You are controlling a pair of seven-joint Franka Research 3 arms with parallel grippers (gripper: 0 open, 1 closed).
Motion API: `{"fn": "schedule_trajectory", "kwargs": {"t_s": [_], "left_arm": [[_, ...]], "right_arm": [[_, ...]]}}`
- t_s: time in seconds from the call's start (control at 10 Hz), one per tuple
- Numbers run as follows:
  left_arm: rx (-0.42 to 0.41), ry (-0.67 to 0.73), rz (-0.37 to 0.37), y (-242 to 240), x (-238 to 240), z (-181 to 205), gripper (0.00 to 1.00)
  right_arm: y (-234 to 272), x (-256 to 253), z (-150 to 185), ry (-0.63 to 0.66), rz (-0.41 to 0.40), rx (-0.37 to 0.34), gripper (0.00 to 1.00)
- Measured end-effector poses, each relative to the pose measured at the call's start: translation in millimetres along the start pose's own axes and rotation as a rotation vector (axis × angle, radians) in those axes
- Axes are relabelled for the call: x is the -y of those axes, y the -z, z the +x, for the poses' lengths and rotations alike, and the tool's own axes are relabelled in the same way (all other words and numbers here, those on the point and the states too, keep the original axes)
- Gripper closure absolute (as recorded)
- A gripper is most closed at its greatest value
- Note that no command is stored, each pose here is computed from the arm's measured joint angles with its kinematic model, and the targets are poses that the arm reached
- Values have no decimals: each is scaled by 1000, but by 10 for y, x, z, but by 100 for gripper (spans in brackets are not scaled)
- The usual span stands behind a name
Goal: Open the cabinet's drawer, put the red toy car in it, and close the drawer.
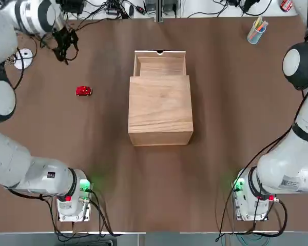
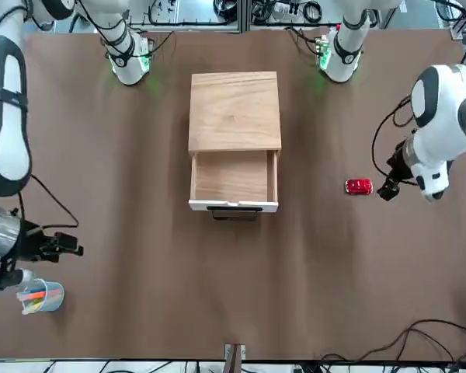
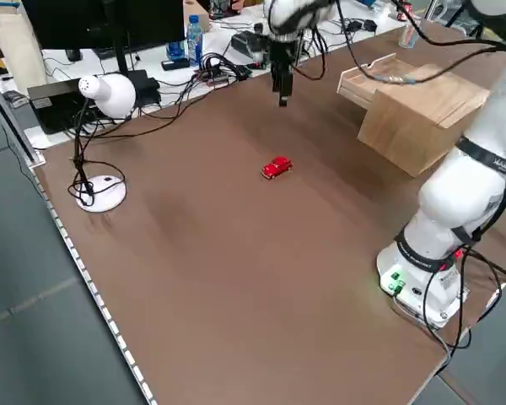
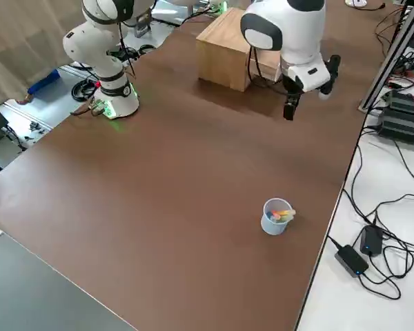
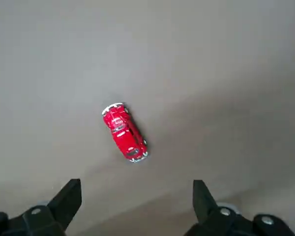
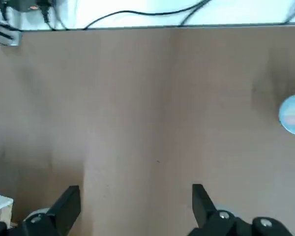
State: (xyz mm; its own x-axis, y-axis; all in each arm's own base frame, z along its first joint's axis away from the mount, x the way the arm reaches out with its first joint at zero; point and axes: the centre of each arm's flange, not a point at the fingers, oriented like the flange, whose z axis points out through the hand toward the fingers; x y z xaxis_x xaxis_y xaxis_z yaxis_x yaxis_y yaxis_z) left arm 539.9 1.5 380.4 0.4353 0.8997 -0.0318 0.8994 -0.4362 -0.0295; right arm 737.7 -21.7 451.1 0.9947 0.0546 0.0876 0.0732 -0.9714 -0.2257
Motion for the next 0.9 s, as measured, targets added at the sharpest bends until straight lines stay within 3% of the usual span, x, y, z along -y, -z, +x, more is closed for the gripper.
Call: {"fn": "schedule_trajectory", "kwargs": {"t_s": [0.3, 0.5, 0.9], "left_arm": [[12, 186, -67, -441, 310, 60, 0], [28, 271, -49, -776, 461, 3, 0], [39, 320, 4, -1289, 487, 20, 0]], "right_arm": [[163, 61, -14, -59, -180, -9, 0], [460, 162, -80, -63, -205, -25, 0], [1020, 281, -390, -68, -231, 16, 0]]}}
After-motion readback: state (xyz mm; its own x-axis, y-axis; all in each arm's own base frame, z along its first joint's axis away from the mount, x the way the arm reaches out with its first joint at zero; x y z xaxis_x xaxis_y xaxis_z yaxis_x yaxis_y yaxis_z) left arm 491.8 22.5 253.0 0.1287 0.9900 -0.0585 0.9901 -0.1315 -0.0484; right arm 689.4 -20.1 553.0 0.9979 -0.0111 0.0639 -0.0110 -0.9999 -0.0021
